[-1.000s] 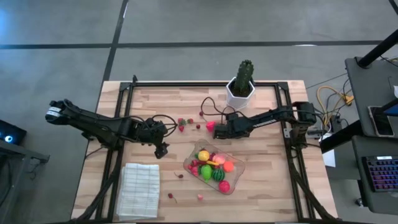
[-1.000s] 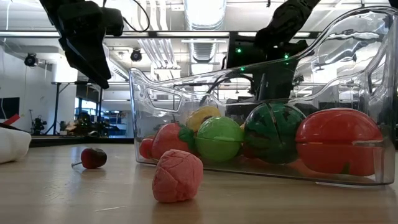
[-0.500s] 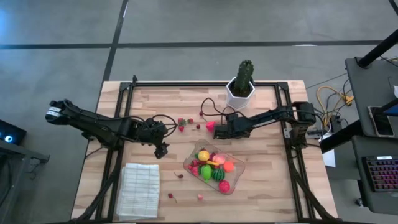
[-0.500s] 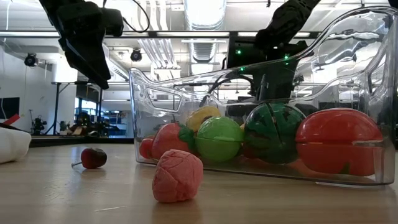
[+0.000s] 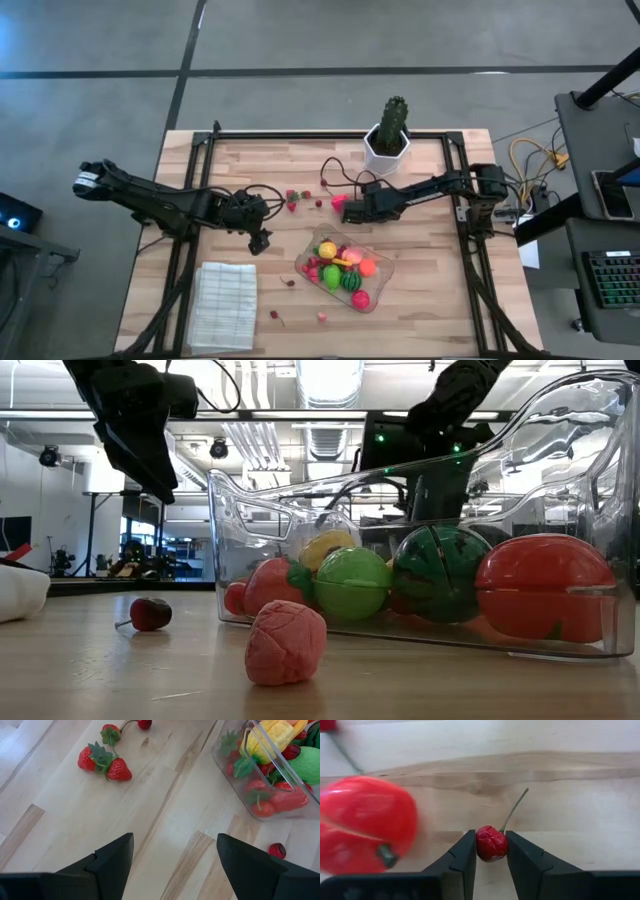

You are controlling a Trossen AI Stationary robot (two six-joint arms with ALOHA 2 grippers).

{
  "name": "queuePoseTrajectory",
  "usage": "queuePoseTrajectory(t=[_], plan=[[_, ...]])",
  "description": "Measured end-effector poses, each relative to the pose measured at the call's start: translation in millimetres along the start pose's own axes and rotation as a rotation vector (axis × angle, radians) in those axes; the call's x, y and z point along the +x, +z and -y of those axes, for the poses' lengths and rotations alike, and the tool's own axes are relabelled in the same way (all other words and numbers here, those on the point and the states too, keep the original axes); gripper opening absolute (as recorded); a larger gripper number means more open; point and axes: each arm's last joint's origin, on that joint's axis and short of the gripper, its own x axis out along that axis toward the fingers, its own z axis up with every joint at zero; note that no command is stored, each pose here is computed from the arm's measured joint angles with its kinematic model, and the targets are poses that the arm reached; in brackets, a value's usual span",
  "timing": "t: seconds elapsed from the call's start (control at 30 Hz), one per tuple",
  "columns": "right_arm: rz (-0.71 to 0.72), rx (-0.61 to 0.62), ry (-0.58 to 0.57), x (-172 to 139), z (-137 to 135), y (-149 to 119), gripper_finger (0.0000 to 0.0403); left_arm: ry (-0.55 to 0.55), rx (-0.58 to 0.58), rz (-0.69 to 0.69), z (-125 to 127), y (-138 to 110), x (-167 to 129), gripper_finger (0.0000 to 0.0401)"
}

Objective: Pick and placing Produce into tupperware
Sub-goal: Put the red cherry into the transparent bin

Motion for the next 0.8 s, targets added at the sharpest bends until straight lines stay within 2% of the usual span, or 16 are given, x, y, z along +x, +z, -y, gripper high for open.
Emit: queuePoseTrajectory(t=[0.17,0.33,0.43,0.5,0.6,0.67,0.8], plan=[[0.002,-0.091,0.027,-19.6,-13.4,-3.8,0.0091,-0.001,-0.001,0.002,0.1,0.2,0.0,0.0271],[-0.039,-0.232,0.033,-77.3,-21.1,-18.7,0.0093,-0.006,-0.005,0.007,0.5,0.7,0.0,0.0271],[-0.048,-0.34,0.128,-132.7,-17.7,-27.6,0.0089,-0.006,-0.022,0.008,0.6,0.8,0.0,0.0271],[-0.076,-0.416,0.239,-168.8,-11.5,-33.8,0.0087,-0.008,-0.03,0.01,0.8,1.0,0.0,0.0271],[-0.217,-0.506,0.383,-209.0,2.6,-39.8,0.0088,-0.015,-0.035,0.021,1.5,1.0,2.1,0.0271],[-0.293,-0.533,0.436,-225.5,13.3,-44.6,0.0093,-0.017,-0.035,0.024,1.9,0.0,5.4,0.0271],[-0.321,-0.54,0.446,-235.9,28.8,-61.9,0.0115,-0.006,-0.029,0.006,2.5,-4.6,16.5,0.0271]])
